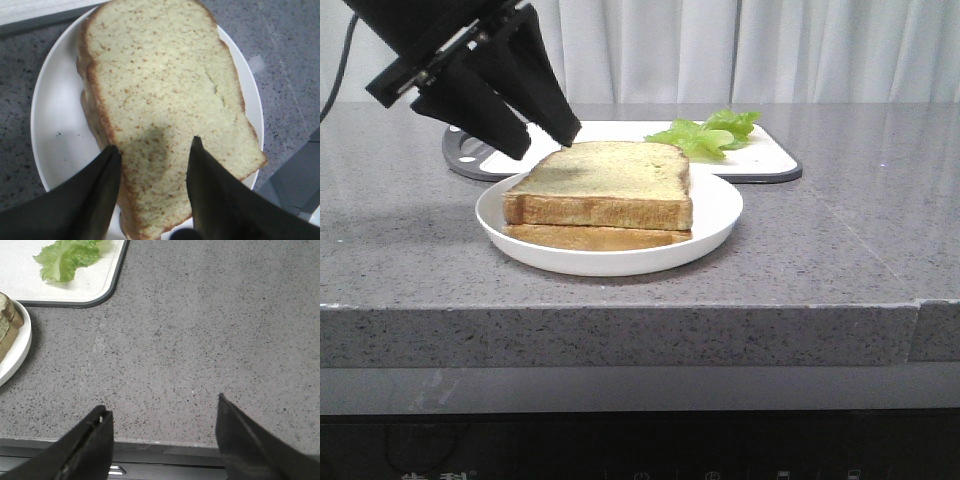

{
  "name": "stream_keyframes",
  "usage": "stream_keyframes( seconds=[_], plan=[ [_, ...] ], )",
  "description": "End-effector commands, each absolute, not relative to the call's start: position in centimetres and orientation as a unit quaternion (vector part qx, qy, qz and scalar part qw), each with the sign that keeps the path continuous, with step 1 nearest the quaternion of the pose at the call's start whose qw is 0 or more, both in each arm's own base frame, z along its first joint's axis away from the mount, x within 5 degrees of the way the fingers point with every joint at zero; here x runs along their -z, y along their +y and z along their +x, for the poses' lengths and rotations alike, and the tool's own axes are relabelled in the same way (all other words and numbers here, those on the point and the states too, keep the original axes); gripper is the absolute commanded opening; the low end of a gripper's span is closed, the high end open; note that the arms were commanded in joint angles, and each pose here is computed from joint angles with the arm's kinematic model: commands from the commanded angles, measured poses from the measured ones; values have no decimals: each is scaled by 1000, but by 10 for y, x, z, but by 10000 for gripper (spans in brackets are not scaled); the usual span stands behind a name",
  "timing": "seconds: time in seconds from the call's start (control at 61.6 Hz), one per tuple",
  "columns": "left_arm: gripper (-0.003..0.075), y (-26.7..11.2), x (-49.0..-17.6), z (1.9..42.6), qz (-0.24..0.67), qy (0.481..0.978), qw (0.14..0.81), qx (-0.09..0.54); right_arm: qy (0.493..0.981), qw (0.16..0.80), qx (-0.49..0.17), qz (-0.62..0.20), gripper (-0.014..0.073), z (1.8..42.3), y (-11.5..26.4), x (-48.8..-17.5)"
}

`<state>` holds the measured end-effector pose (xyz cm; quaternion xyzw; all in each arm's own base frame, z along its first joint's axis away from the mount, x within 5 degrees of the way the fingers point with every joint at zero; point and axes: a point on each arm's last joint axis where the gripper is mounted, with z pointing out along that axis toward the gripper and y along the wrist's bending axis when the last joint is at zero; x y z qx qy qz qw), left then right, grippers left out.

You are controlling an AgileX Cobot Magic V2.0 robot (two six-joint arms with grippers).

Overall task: Left arm grabs bread, right arm adds lettuce
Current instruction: 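Lower the left gripper onto the top bread slice and close it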

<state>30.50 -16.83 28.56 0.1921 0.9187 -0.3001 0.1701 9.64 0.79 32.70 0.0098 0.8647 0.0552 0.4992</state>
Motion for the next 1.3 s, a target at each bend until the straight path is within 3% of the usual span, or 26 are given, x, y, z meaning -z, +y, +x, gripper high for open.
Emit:
stream_keyframes(
  seconds=[0.0,0.714,1.087,1.282],
  plan=[
    [312,-172,-306,305,182,907,206,318,844,533,-56,12,468,101,7,-340],
    [308,-175,-291,311,178,914,179,318,845,532,-56,12,468,101,7,-339],
    [-8,-174,-291,311,180,915,175,316,849,525,-56,12,468,100,8,-338],
    [-20,-173,-293,309,183,914,172,317,849,525,-56,12,468,100,8,-338]
  ],
)
